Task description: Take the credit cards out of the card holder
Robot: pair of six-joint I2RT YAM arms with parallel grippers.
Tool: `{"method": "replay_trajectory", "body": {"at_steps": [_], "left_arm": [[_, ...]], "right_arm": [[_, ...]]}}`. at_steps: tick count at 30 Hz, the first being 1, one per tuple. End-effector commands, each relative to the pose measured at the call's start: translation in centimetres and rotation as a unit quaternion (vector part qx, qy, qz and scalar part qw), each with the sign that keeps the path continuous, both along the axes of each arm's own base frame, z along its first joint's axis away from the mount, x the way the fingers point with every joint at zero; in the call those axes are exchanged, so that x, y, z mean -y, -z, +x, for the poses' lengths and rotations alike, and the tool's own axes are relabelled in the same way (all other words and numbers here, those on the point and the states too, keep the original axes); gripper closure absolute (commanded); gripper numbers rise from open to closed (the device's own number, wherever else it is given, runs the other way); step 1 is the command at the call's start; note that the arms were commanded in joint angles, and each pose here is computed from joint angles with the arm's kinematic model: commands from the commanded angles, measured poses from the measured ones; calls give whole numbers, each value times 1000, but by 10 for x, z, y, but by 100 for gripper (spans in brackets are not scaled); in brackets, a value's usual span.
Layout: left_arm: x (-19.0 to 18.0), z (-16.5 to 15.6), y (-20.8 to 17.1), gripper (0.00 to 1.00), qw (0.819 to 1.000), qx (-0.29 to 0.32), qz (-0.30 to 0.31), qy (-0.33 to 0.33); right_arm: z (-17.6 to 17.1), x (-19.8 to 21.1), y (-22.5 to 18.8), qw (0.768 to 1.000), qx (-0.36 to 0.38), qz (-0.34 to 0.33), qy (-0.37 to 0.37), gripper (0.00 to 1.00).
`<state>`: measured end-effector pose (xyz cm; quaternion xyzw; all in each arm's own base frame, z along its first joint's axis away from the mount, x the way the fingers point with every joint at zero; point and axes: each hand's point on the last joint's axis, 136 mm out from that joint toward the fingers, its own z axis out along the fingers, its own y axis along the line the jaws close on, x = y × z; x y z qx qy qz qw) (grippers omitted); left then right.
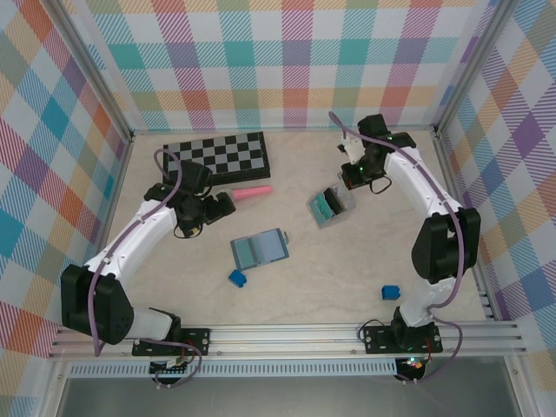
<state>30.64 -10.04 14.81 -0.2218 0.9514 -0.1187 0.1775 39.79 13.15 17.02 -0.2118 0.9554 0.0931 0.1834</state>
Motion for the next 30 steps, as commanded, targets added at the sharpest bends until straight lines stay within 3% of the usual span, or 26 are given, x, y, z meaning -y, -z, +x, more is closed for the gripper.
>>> {"method": "replay_trajectory", "body": {"at_steps": [1, 14, 20, 30], "left_arm": [[-6, 12, -4, 0, 1000, 16, 4, -21], [1, 9, 14, 0, 1000, -24, -2, -1], [4, 8, 21, 0, 999, -38, -7, 5], [4, 5, 23, 0, 999, -47, -7, 5]], "right_arm": [[2, 1, 2, 1000, -11, -10, -18, 100], [13, 12, 43, 996, -61, -58, -10, 100], [9, 9, 47, 996, -74, -50, -15, 97], [15, 7, 38, 997, -67, -40, 8, 73]]}}
